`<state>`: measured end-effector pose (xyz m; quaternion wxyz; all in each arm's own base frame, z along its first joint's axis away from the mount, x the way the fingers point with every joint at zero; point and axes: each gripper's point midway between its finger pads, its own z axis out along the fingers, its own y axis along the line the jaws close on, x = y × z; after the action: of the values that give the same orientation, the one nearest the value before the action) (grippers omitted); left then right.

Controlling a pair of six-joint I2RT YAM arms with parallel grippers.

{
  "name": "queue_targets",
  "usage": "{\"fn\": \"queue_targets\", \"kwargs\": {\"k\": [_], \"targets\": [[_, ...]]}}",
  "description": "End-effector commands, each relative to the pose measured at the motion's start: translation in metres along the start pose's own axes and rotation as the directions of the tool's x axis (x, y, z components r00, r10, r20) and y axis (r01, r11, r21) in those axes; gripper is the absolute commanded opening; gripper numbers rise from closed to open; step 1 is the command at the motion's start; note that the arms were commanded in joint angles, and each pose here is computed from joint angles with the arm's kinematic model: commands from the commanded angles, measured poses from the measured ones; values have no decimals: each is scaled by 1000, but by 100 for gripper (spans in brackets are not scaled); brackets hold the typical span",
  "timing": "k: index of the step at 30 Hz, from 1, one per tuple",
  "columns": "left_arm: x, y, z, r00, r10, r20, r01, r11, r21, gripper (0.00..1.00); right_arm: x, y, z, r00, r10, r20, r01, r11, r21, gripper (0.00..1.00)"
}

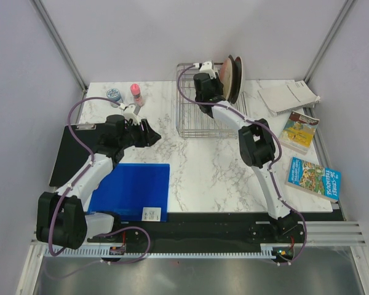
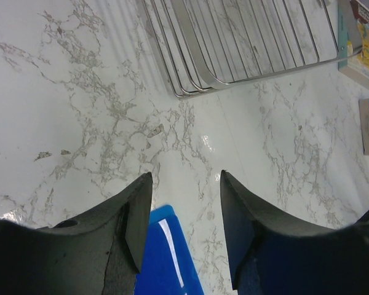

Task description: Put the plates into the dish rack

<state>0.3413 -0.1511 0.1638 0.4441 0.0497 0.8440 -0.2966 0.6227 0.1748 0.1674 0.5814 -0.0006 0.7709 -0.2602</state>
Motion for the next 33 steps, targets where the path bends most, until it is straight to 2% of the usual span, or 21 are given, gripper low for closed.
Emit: {"fn": "queue_targets", "kwargs": {"k": [1,4,6,8,9,10,11,13,16,20,24,29,33], "targets": [[-16,-6,2,999,7,33,-8,1000,30,55,-45,-32,2,990,107,92,-116,989,93,23],[-16,-6,3,1000,6,29,-7,1000,30,55,-49,-41,-3,990,100,102,-111,988,109,51],[-22,-7,3,999,17,39,-19,999,31,56,-53,-48,-9,991,85,105,-96,989,108,56],[-20,-2,4,999,33,21,-33,999,7,57,-61,-59,-18,990,86,112,-97,990,99,68],[-28,-1,3,998,46,33,-45,999,-8,67,-65,-59,-24,991,67,116,-78,993,87,74],[-33,7,3,998,51,47,-48,997,-62,98,-71,-62,-29,990,54,128,-64,995,80,93],[-34,11,2,996,72,45,-68,994,-84,100,-81,-70,-39,989,46,143,-58,995,76,98],[-46,14,0,992,107,64,-99,988,-116,100,-104,-87,-58,979,65,196,-82,994,78,98],[-61,16,-3,985,147,92,-132,980,-152,100,-134,-101,-82,965,107,238,-112,994,7,98],[-85,19,-7,967,220,126,-192,961,-200,100,-148,-117,-108,962,164,220,-148,985,-86,98],[-99,25,-4,950,284,126,-250,939,-237,100,-129,-144,-124,977,100,188,-88,994,-67,98],[-109,22,-3,944,300,138,-263,935,-236,100,-75,-183,-132,997,4,78,-7,999,45,98],[-112,25,-2,939,316,135,-276,928,-250,100,-48,-213,-137,1000,4,28,-7,995,102,98]]}}
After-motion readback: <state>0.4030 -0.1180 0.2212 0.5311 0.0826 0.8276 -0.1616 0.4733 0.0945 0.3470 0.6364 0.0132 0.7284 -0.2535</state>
